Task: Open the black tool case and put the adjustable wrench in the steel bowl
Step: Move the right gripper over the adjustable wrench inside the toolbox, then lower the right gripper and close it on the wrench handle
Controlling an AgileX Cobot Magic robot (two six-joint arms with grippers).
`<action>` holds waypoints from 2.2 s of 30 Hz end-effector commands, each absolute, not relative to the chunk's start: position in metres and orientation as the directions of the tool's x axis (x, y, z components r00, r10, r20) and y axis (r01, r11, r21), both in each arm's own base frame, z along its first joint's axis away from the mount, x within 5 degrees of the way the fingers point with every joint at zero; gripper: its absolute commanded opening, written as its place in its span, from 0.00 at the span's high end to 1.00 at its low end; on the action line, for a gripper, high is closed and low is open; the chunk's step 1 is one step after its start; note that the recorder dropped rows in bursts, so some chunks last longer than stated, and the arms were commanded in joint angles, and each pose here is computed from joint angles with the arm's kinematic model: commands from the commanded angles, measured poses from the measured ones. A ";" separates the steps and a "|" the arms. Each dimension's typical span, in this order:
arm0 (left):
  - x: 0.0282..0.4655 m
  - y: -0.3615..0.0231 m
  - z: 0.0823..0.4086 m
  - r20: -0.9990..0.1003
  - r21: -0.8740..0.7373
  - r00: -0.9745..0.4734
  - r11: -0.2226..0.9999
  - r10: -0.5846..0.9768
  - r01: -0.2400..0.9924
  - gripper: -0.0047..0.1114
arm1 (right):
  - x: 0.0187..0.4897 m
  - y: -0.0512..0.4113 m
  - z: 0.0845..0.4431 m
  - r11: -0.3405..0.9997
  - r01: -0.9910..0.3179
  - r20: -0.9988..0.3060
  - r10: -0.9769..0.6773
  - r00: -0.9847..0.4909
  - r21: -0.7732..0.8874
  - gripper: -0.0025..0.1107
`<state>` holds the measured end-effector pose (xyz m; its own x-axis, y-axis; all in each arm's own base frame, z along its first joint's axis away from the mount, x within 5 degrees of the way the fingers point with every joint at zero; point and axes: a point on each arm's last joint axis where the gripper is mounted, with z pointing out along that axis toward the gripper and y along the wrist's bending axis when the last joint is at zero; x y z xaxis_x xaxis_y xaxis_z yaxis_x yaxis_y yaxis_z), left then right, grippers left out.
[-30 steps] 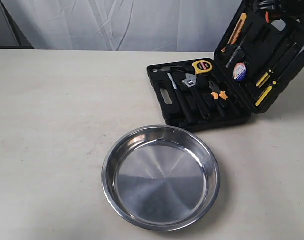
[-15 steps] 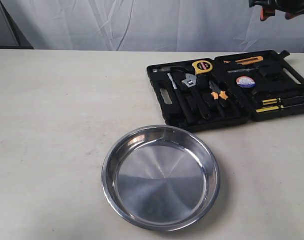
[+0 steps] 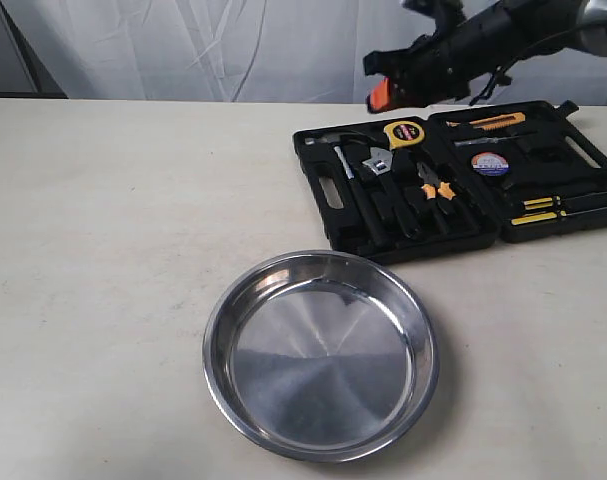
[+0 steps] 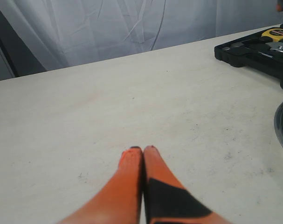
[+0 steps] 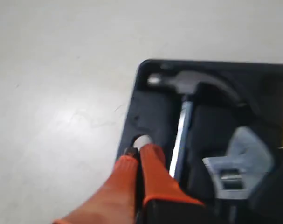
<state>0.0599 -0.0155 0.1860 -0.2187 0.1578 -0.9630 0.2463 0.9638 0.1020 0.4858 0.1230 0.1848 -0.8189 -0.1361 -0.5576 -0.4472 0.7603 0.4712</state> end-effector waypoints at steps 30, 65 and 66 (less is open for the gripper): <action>0.060 -0.016 0.187 -0.968 0.096 -0.205 0.964 0.149 0.247 0.96 | 0.461 0.121 0.187 0.726 -0.602 -0.302 -0.522 -0.797 0.332 0.97; 0.060 -0.016 0.187 -0.968 0.096 -0.205 0.964 0.149 0.247 0.96 | 0.479 0.146 0.099 0.917 -0.378 -0.224 -0.345 -0.912 0.125 0.65; 0.060 -0.016 0.187 -0.968 0.096 -0.205 0.964 0.149 0.247 0.96 | 0.478 0.146 0.095 0.917 -0.378 -0.212 -0.348 -0.913 0.127 0.74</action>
